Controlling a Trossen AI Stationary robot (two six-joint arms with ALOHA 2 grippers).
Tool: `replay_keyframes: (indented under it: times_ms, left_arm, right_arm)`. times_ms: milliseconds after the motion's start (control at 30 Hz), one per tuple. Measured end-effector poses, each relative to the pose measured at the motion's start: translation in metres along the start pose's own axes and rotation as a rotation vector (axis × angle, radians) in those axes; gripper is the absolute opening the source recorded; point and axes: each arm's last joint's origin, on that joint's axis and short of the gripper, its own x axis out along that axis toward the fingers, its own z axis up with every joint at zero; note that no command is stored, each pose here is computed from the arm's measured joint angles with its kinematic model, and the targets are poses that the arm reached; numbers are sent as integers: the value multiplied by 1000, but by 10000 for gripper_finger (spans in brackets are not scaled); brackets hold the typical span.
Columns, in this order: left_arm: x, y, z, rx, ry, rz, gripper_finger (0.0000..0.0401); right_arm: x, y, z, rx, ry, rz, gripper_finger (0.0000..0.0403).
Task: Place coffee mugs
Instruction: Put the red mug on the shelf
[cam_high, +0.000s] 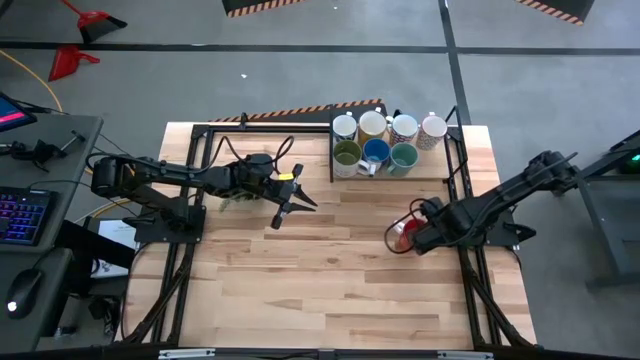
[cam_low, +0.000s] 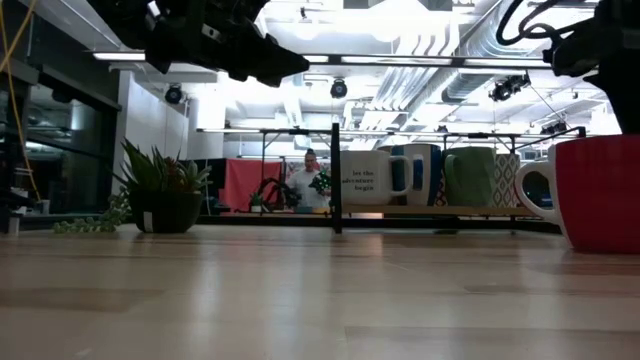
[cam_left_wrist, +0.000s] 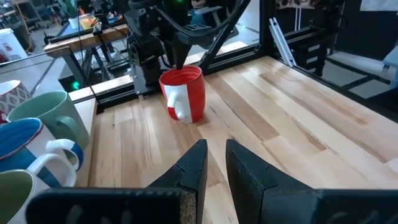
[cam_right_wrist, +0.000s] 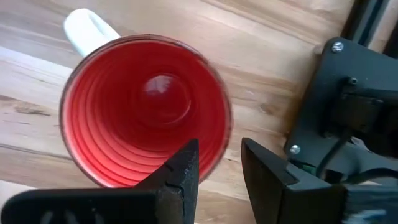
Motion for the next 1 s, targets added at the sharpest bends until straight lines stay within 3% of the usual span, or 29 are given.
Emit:
replay_keyframes:
  times_ms: [800,1000]
  left_arm:
    - [0,0,0,18,3,-1,51]
    - [0,0,0,17,4,-1,51]
  right_arm:
    - [24,24,-6,-16,-15,-114,99]
    - [46,21,-7,-39,16,-104,99]
